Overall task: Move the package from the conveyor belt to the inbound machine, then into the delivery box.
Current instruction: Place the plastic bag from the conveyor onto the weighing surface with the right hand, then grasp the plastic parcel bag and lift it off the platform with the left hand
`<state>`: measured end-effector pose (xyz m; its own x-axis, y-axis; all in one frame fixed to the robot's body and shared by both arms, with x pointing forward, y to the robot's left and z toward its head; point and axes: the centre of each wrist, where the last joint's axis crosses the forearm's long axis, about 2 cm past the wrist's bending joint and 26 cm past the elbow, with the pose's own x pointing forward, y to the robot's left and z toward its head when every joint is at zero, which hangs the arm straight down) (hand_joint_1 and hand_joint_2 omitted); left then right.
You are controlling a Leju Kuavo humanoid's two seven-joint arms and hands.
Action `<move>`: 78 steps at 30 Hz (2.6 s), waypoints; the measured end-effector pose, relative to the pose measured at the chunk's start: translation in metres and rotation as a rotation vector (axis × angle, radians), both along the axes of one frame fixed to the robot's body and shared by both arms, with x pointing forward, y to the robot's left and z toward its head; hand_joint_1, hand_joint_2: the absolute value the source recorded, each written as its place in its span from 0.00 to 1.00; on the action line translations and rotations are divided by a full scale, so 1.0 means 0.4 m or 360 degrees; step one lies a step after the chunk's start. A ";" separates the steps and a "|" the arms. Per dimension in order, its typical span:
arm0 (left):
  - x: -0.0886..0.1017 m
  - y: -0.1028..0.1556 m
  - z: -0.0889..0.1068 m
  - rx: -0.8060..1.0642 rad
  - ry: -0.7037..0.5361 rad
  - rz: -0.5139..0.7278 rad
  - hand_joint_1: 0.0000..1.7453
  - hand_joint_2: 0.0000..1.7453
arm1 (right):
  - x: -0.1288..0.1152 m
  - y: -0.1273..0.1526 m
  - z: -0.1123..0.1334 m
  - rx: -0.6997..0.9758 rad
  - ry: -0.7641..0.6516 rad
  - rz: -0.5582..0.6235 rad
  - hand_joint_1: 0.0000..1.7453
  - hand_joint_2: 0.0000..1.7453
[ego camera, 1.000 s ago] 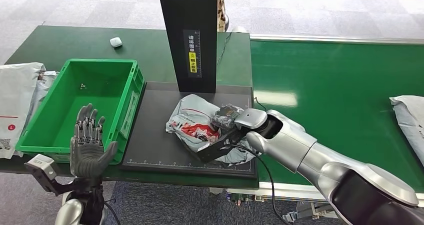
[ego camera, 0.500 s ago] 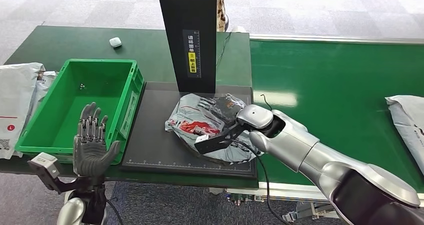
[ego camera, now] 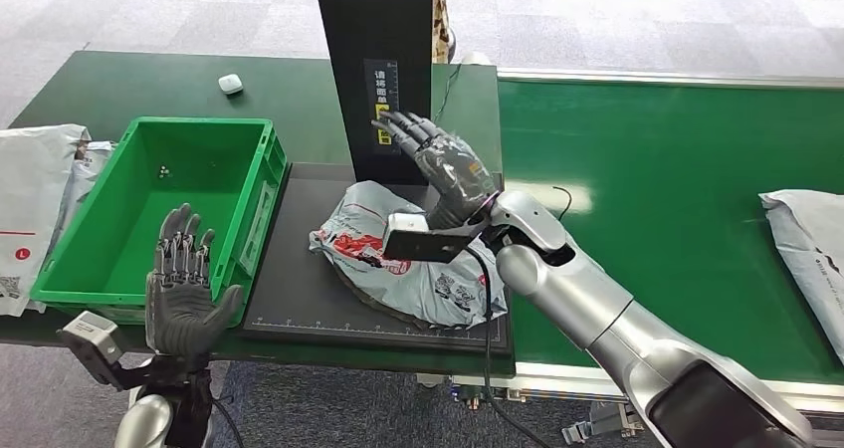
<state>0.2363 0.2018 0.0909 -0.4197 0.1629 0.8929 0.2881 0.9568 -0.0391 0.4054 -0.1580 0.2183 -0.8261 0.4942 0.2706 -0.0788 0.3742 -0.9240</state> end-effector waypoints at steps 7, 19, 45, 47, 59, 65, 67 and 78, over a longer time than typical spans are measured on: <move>-0.008 -0.034 0.008 0.0167 -0.0064 -0.0060 0.00 1.00 | 0.017 -0.031 0.059 0.0806 0.0240 -0.0170 0.00 1.00; -0.005 -0.063 0.020 0.0222 -0.0122 -0.0152 0.00 1.00 | -0.010 -0.071 0.049 0.1211 0.0279 -0.0256 0.00 1.00; 0.322 -0.298 0.108 0.2138 -0.0640 -0.0504 0.00 1.00 | -0.134 -0.072 0.021 0.1642 0.0287 -0.0339 0.00 1.00; 0.329 -0.301 0.111 0.2208 -0.0613 -0.0540 0.00 1.00 | -0.136 -0.074 0.021 0.1646 0.0283 -0.0343 0.00 1.00; 0.361 -0.312 0.120 0.2869 -0.0173 -0.0792 0.00 1.00 | -0.125 -0.063 0.028 0.1664 0.0257 -0.0351 0.00 1.00; 0.372 -0.299 0.121 0.3130 -0.0003 -0.0954 0.01 1.00 | -0.103 -0.049 0.026 0.1669 0.0253 -0.0361 0.00 1.00; 0.372 -0.298 0.120 0.3145 -0.0010 -0.0993 0.51 1.00 | -0.102 -0.048 0.022 0.1668 0.0262 -0.0365 0.00 1.00; 0.371 -0.311 0.128 0.3188 -0.0057 -0.0972 1.00 1.00 | -0.101 -0.053 0.012 0.1677 0.0279 -0.0392 0.00 1.00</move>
<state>0.3849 0.0773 0.1420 -0.7154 -0.6982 -0.0270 0.4865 -0.5254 0.6980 0.3650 -0.1792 0.2233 -0.6453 0.0925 0.7583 0.0076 0.9934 -0.1147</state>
